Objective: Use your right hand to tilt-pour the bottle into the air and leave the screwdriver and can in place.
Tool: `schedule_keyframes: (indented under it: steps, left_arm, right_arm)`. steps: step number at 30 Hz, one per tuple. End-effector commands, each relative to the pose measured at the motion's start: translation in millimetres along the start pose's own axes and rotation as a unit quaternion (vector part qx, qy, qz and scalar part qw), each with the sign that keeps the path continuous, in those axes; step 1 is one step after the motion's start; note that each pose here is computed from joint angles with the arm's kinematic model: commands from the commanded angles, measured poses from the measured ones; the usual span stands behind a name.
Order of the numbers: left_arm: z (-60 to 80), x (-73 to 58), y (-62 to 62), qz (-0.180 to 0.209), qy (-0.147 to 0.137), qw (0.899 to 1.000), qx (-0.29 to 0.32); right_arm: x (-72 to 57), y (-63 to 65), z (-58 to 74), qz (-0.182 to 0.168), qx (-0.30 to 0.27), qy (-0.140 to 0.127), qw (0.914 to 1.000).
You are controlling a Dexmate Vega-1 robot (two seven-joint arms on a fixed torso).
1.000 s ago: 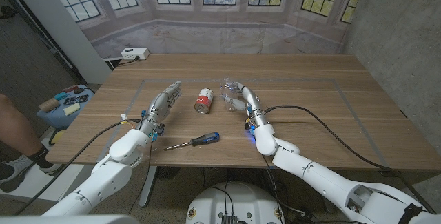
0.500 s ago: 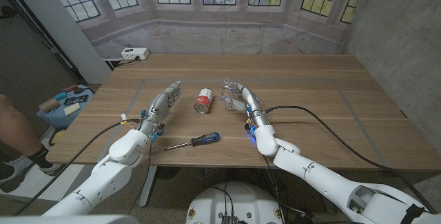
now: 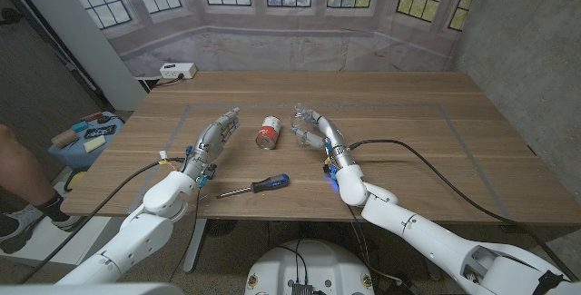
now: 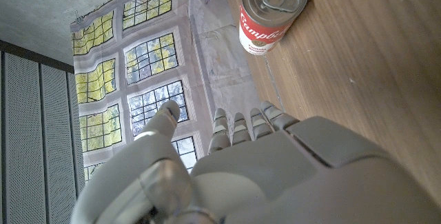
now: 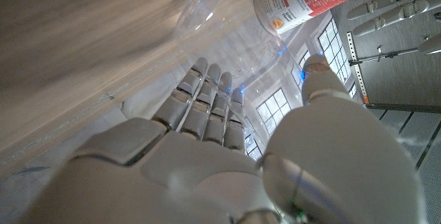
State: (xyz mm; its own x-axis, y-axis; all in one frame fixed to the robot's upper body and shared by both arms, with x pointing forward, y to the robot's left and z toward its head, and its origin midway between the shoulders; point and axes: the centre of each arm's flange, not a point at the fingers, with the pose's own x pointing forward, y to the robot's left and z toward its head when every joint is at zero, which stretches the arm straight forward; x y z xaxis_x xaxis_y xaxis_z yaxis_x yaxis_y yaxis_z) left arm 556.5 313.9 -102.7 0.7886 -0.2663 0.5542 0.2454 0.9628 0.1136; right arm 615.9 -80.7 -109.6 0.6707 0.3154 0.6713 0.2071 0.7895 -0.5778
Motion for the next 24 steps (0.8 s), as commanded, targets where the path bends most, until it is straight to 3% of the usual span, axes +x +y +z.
schedule_keyframes:
  steps: [1, 24]
  left_arm:
    - [-1.1, -0.6, 0.0, -0.004, 0.0, 1.0, -0.002]
    - [-4.8, -1.1, 1.5, -0.004, -0.001, 1.0, -0.01]
  right_arm:
    - [-1.4, -0.2, 0.3, 0.015, -0.002, 0.0, 0.9999]
    - [6.6, 1.6, 4.5, 0.049, -0.004, -0.004, 0.9988]
